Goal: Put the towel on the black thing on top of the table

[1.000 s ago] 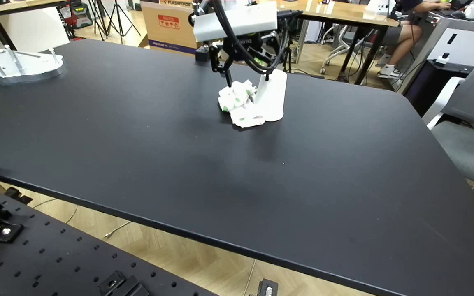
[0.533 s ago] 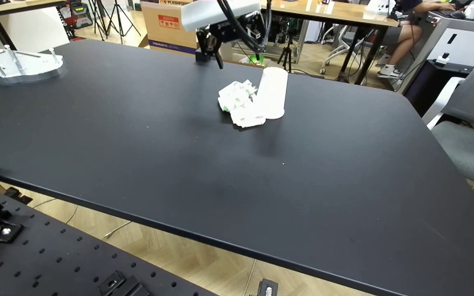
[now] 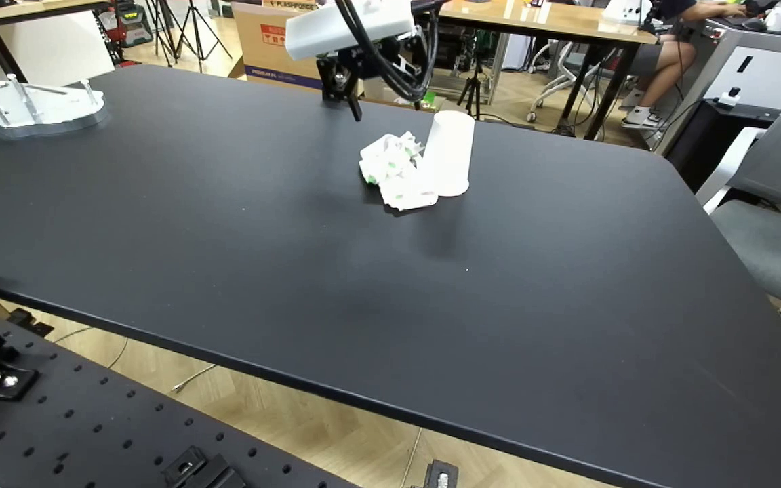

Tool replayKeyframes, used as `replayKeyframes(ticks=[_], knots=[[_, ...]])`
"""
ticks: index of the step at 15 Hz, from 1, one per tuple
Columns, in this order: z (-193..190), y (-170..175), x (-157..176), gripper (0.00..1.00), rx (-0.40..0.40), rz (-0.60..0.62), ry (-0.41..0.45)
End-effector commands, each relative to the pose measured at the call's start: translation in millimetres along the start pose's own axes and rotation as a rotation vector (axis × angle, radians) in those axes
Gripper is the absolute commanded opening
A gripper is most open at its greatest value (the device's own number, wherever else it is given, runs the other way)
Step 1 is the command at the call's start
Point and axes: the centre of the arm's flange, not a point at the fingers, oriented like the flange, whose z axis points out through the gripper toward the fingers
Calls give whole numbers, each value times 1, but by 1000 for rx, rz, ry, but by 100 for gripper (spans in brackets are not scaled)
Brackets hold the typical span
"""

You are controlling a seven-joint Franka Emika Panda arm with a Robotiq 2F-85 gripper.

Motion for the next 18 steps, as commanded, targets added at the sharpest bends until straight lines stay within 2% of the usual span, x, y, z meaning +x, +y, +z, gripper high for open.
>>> replayKeyframes(ticks=[1,7,10,15,18], knots=[[11,1,-17,100,20,81,-53],[37,2,-41,100,40,149,-138],[48,3,-46,100,82,164,-164],[63,-7,-48,100,139,141,-193],[68,-6,-41,100,138,115,-186]])
